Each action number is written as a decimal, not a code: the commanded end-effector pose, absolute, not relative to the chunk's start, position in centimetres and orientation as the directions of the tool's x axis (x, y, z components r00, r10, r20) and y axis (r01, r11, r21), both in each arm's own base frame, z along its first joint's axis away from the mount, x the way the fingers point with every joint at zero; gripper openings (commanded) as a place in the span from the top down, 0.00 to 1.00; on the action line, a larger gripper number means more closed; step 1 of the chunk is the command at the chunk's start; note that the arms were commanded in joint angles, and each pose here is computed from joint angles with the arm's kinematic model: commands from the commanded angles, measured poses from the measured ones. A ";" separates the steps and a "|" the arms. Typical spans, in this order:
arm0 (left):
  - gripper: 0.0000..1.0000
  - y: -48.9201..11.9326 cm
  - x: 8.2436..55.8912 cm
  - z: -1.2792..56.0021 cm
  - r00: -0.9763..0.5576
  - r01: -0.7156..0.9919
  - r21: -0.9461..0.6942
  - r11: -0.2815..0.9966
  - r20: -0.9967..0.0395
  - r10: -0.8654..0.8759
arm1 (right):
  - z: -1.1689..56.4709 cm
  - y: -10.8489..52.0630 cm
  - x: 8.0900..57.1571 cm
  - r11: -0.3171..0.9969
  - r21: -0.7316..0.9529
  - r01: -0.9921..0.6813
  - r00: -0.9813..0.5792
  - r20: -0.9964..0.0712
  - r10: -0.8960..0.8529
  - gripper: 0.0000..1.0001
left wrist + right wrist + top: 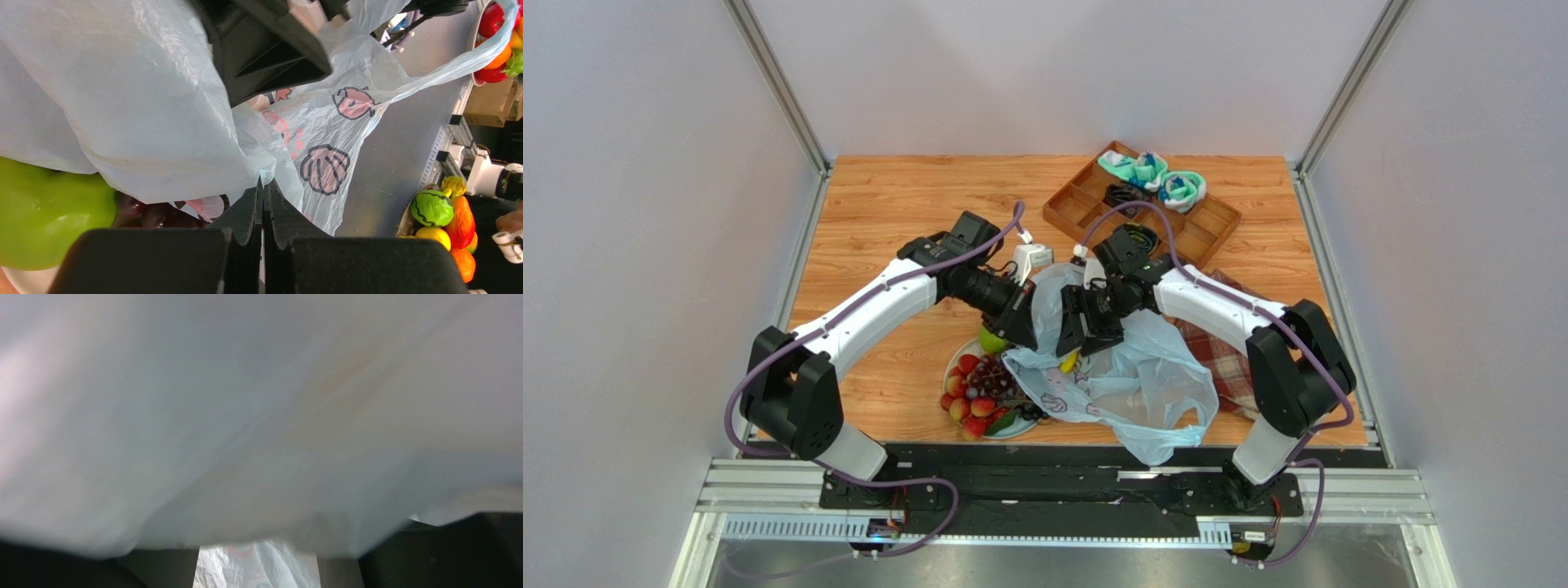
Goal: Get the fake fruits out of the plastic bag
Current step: Take out the fake fruit from the plastic bag, then place the fake fruit on the plate.
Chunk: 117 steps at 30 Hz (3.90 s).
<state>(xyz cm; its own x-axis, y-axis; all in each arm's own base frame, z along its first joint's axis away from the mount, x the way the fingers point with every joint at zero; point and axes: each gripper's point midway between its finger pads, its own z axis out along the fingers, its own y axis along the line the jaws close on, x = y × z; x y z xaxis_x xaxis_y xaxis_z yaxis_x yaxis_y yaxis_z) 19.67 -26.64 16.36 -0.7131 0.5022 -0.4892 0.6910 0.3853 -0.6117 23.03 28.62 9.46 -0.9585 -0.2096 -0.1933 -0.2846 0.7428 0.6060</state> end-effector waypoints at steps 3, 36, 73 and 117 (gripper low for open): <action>1.00 -26.9 20.4 16.1 -0.701 0.706 -0.589 0.393 -0.505 0.502 | 16.2 27.7 22.8 0.650 0.636 -0.417 -0.899 -0.392 -0.193 0.33; 1.00 -29.3 19.9 18.7 -0.731 0.654 -0.707 0.269 -0.499 0.466 | 7.6 29.7 23.8 0.767 0.608 -0.206 -0.978 -0.133 -0.158 0.39; 1.00 -31.0 27.2 22.4 -0.590 0.808 -0.498 0.316 -0.683 0.431 | 16.3 18.9 23.4 0.781 0.466 -0.415 -0.909 -0.250 -0.334 0.96; 1.00 2.4 36.5 28.8 -0.476 0.074 -0.327 0.942 -0.842 -0.255 | 24.3 30.3 28.4 0.167 -0.243 -0.955 0.032 -0.647 -0.762 1.00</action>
